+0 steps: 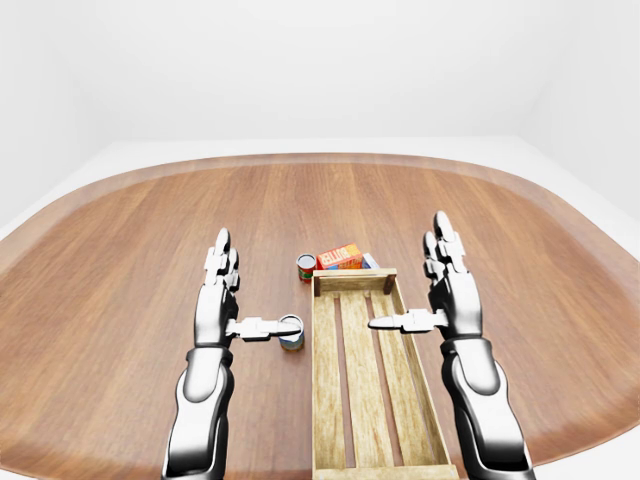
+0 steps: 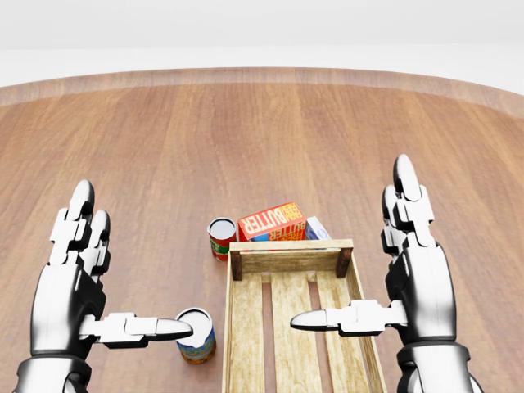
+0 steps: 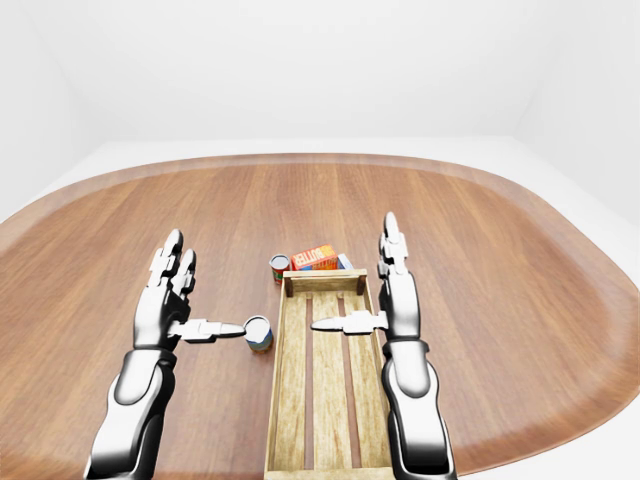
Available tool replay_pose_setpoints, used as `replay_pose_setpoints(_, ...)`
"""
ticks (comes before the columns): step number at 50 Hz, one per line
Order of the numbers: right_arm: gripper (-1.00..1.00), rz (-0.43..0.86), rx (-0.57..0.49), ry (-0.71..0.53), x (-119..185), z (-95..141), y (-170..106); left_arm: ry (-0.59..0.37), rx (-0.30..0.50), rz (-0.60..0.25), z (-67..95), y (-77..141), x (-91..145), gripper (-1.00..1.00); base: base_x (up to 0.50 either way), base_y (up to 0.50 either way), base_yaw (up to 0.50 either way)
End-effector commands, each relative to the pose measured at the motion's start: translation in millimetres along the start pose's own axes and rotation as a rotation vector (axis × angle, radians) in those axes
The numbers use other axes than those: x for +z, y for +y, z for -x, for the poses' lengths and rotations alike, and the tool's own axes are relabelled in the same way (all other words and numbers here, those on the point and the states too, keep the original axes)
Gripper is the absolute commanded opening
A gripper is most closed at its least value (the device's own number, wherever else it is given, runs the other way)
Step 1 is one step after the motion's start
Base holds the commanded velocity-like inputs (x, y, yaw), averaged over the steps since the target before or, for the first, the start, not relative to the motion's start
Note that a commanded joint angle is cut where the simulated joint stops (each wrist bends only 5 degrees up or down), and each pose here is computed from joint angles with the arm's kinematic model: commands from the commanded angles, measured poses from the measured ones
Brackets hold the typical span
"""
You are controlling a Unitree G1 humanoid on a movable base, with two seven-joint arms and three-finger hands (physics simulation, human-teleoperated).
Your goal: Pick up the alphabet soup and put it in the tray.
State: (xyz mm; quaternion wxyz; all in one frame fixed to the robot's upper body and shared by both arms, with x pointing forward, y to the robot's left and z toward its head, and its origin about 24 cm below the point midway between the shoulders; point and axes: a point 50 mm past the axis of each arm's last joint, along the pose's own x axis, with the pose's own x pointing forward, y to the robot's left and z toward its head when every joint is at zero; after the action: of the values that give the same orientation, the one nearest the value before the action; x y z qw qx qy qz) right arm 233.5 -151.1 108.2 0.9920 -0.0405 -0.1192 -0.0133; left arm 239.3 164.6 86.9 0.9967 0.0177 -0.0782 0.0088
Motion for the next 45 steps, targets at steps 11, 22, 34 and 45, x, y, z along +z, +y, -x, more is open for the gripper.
replay_pose_setpoints(11, 1.0, -0.004, -0.009, 0.0, 0.1, 0.0, -1.2, -0.031, -0.004, -0.034, -1.3, 4.5, 10.3, 1.0, 0.0, 0.0, 0.0)
replay_pose_setpoints(22, 1.0, -0.006, -0.015, -0.003, 0.7, 0.2, -2.9, -0.005, -0.081, -0.228, -3.1, 5.1, 7.5, 1.0, 0.0, 0.0, 0.0)
replay_pose_setpoints(34, 1.0, -0.006, -0.01, 0.007, -1.6, 0.2, -2.1, 0.043, -0.162, -0.5, 1.5, 1.0, 3.4, 1.0, 0.0, 0.0, 0.0)
replay_pose_setpoints(45, 1.0, -0.009, -0.002, 0.014, -3.2, 0.0, -0.3, 0.105, -0.194, -0.573, 5.4, 3.0, -5.9, 1.0, 0.0, 0.0, 0.0)
